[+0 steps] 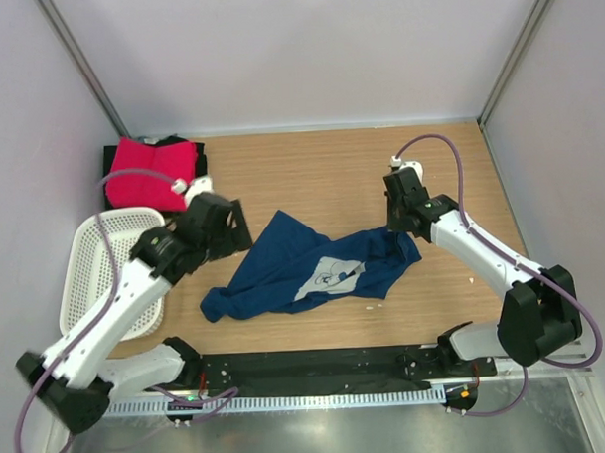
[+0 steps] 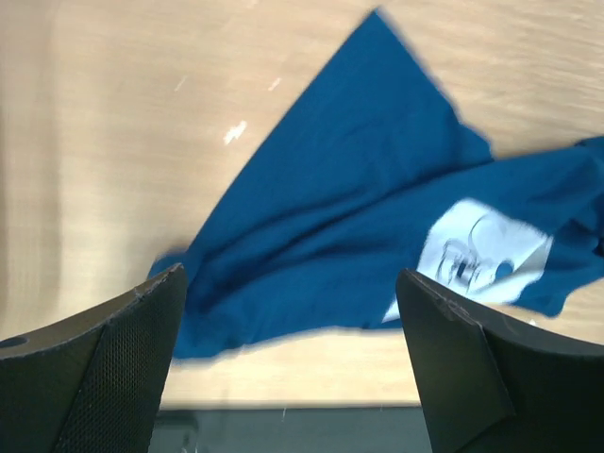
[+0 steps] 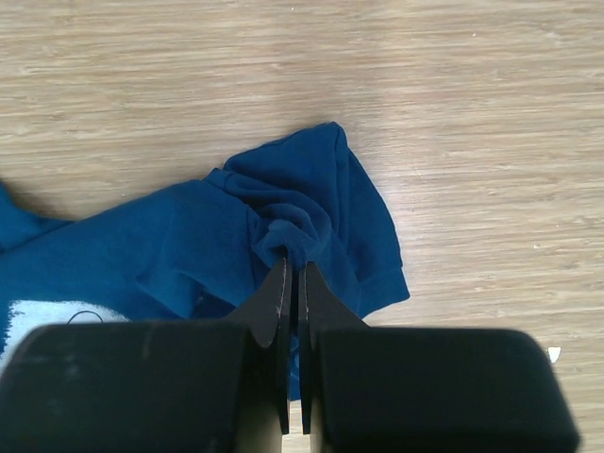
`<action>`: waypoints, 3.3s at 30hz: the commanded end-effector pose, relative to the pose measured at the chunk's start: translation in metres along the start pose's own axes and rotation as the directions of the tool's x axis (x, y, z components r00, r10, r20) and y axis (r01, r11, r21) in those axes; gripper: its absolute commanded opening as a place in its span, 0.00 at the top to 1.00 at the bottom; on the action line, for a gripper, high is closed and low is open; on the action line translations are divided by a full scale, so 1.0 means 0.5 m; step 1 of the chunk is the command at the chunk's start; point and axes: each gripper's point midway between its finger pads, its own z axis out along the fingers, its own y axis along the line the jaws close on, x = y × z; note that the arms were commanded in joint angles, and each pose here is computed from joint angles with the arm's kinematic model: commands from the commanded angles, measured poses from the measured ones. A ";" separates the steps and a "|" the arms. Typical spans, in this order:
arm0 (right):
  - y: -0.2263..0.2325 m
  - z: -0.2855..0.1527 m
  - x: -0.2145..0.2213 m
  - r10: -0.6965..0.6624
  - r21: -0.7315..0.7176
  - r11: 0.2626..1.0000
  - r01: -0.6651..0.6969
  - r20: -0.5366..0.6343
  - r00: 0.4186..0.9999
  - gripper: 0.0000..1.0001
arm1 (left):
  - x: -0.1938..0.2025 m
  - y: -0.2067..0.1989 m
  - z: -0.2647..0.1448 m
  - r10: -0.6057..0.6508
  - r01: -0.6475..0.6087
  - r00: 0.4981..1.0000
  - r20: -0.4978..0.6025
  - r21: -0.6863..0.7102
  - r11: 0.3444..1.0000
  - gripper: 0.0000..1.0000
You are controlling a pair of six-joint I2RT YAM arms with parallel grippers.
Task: Fold and stack the t-shirts
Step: Flatten the tshirt out
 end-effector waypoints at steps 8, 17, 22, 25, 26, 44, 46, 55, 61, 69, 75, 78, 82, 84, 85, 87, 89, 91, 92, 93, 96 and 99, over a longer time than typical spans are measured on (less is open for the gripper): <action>0.015 0.015 -0.010 0.055 -0.052 0.997 -0.054 0.020 0.998 0.99 | -0.106 -0.226 0.291 0.343 -0.343 0.939 -0.033 -0.010 0.939 0.11; 0.015 0.018 0.002 0.060 -0.062 0.996 -0.060 0.002 0.998 0.99 | -0.064 -0.233 0.488 0.281 -0.296 0.951 -0.128 -0.118 0.948 0.23; 0.013 0.013 -0.002 0.060 -0.060 0.996 -0.060 0.008 0.998 0.99 | -0.043 -0.192 0.530 0.180 -0.203 0.974 -0.137 -0.179 0.963 0.27; 0.017 0.016 -0.001 0.058 -0.070 0.996 -0.058 0.003 0.998 0.99 | -0.031 -0.181 0.547 0.140 -0.165 0.981 -0.136 -0.192 0.967 0.30; 0.017 0.016 -0.004 0.059 -0.070 0.996 -0.058 0.006 0.998 0.99 | -0.025 -0.180 0.550 0.136 -0.161 0.981 -0.139 -0.192 0.968 0.30; 0.014 0.021 0.003 0.065 -0.055 0.996 -0.065 -0.011 0.998 0.99 | 0.023 -0.177 0.601 0.099 -0.134 0.976 -0.193 -0.179 0.975 0.77; 0.015 0.021 0.003 0.066 -0.056 0.996 -0.066 -0.013 0.998 0.99 | 0.026 -0.171 0.599 0.099 -0.136 0.976 -0.194 -0.187 0.973 0.93; 0.048 0.023 -0.046 0.075 -0.105 0.992 -0.075 -0.001 0.997 0.99 | -0.018 -0.087 0.542 0.023 -0.061 0.990 -0.138 -0.278 0.959 1.00; 0.095 0.060 -0.096 0.073 -0.162 0.984 -0.072 0.006 0.997 0.96 | -0.055 0.035 0.467 -0.075 0.060 0.997 -0.026 -0.377 0.924 1.00; 0.115 0.049 -0.085 0.048 -0.197 0.978 -0.061 -0.068 0.996 0.37 | -0.009 0.147 0.430 -0.143 0.120 0.990 -0.017 -0.459 0.880 1.00; 0.122 -0.036 -0.021 0.039 -0.249 0.967 -0.043 -0.022 0.999 0.29 | -0.001 0.150 0.436 -0.137 0.108 0.990 -0.033 -0.456 0.884 1.00; 0.125 -0.034 0.029 -0.026 -0.209 0.978 0.019 -0.027 0.999 0.30 | 0.000 0.146 0.437 -0.144 0.113 0.989 -0.036 -0.444 0.889 1.00; 0.127 -0.011 0.090 -0.109 -0.134 0.986 0.098 -0.081 0.991 0.40 | -0.001 0.145 0.433 -0.140 0.112 0.990 -0.032 -0.438 0.892 1.00; 0.122 0.010 0.114 -0.132 -0.093 0.988 0.122 -0.103 0.986 0.43 | -0.001 0.143 0.432 -0.139 0.111 0.990 -0.035 -0.431 0.896 1.00; 0.118 0.019 0.128 -0.144 -0.076 0.988 0.135 -0.116 0.983 0.43 | -0.002 0.145 0.432 -0.135 0.107 0.990 -0.035 -0.433 0.895 1.00; 0.105 0.039 0.138 -0.141 -0.020 0.990 0.139 -0.126 0.982 0.50 | 0.000 0.144 0.432 -0.133 0.103 0.990 -0.040 -0.431 0.896 1.00; 0.103 0.050 0.134 -0.135 0.002 0.991 0.136 -0.113 0.984 0.55 | -0.001 0.142 0.433 -0.134 0.105 0.990 -0.040 -0.426 0.899 1.00; 0.107 0.061 0.140 -0.140 -0.001 0.990 0.141 -0.116 0.983 0.60 | -0.002 0.140 0.432 -0.135 0.106 0.990 -0.039 -0.420 0.901 1.00; 0.115 0.067 0.135 -0.140 -0.015 0.990 0.139 -0.104 0.985 0.61 | 0.000 0.139 0.432 -0.131 0.101 0.990 -0.043 -0.419 0.902 1.00; 0.118 0.071 0.135 -0.143 -0.019 0.990 0.141 -0.106 0.984 0.61 | -0.002 0.139 0.433 -0.132 0.104 0.990 -0.040 -0.418 0.902 1.00; 0.127 0.089 0.138 -0.153 -0.020 0.988 0.151 -0.112 0.982 0.47 | 0.001 0.139 0.433 -0.129 0.098 0.991 -0.045 -0.418 0.903 1.00; 0.124 0.105 0.143 -0.164 0.005 0.986 0.166 -0.118 0.979 0.36 | 0.003 0.140 0.435 -0.131 0.099 0.990 -0.048 -0.416 0.904 1.00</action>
